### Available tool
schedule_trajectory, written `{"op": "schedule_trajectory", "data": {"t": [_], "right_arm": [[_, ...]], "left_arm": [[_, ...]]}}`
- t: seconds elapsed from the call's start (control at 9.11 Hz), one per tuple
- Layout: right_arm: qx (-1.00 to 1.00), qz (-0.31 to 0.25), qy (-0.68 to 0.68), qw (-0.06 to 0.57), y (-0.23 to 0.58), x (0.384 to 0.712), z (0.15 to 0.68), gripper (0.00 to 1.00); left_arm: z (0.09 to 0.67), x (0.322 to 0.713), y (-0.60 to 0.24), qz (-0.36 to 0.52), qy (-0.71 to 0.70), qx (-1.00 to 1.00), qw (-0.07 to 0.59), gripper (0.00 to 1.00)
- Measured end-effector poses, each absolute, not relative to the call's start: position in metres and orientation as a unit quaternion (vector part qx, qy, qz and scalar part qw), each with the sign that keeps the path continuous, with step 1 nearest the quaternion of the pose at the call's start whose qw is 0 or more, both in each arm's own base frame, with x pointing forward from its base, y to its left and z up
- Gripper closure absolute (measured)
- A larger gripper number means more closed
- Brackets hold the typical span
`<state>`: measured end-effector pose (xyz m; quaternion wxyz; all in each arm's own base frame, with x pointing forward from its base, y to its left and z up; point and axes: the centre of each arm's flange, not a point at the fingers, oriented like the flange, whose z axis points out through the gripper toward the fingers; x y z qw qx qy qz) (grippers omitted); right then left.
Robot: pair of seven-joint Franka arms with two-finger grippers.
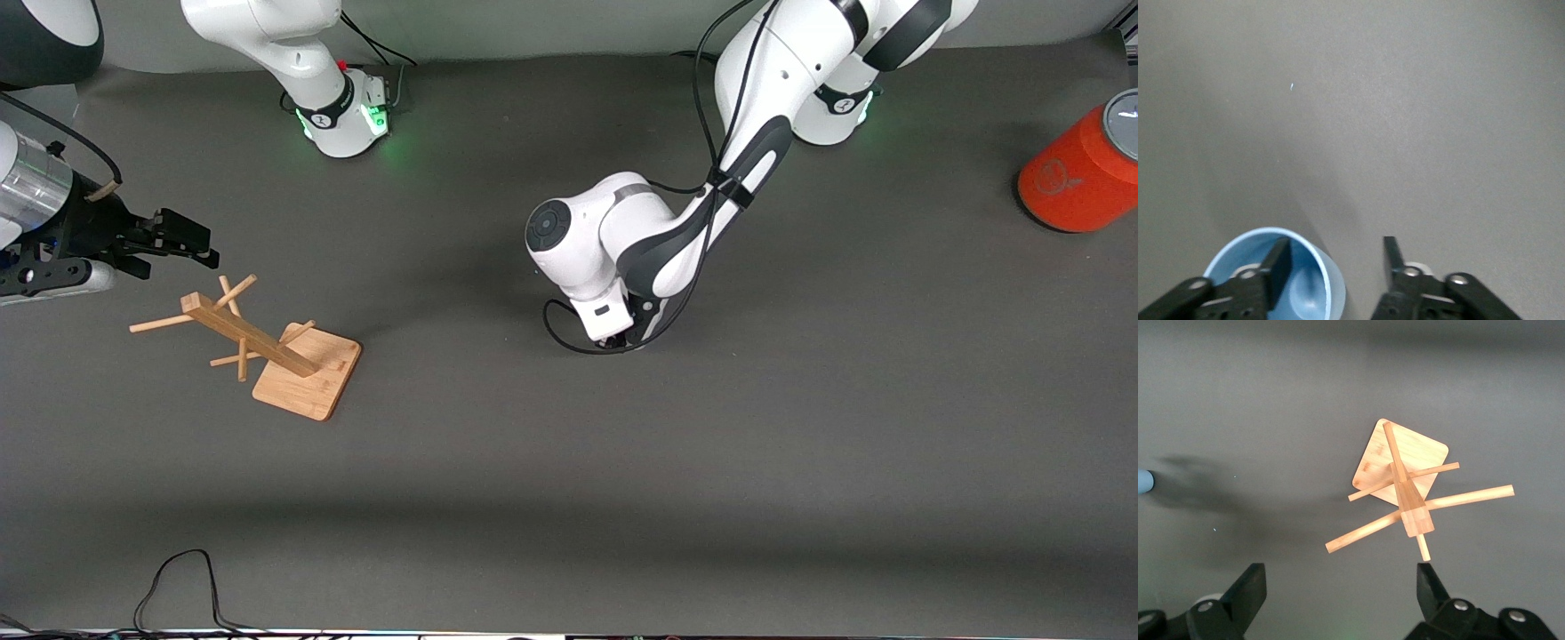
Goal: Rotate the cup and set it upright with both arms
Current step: 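Lift and rotate the blue cup upright with the left gripper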
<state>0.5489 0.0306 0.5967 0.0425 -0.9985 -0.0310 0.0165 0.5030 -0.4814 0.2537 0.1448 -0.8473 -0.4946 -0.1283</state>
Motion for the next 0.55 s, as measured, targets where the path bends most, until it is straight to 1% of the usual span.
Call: {"op": "schedule_trajectory", "data": {"t": [0.11,0.22,0.33,0.55], "right_arm": [[-0.999,0.013,-0.027,0.043,0.026,0.549,0.599,0.00],[-0.999,0.009,-0.027,0.043,0.026,0.550,0.604,0.00],[-0.999,0.007,-0.028,0.043,0.027,0.550,0.606,0.00],[-0.999,0.007,-0.028,0.043,0.027,0.550,0.607,0.00]], "left_arm": [[0.255,0.501,-0.481,-0.124,-0.483,-0.853,0.152,0.13],[0.259,0.499,-0.483,-0.115,-0.468,-0.862,0.158,0.00],[0.270,0.499,-0.484,-0.099,-0.455,-0.871,0.156,0.00],[0.317,0.505,-0.480,-0.061,-0.415,-0.895,0.153,0.00]]}}
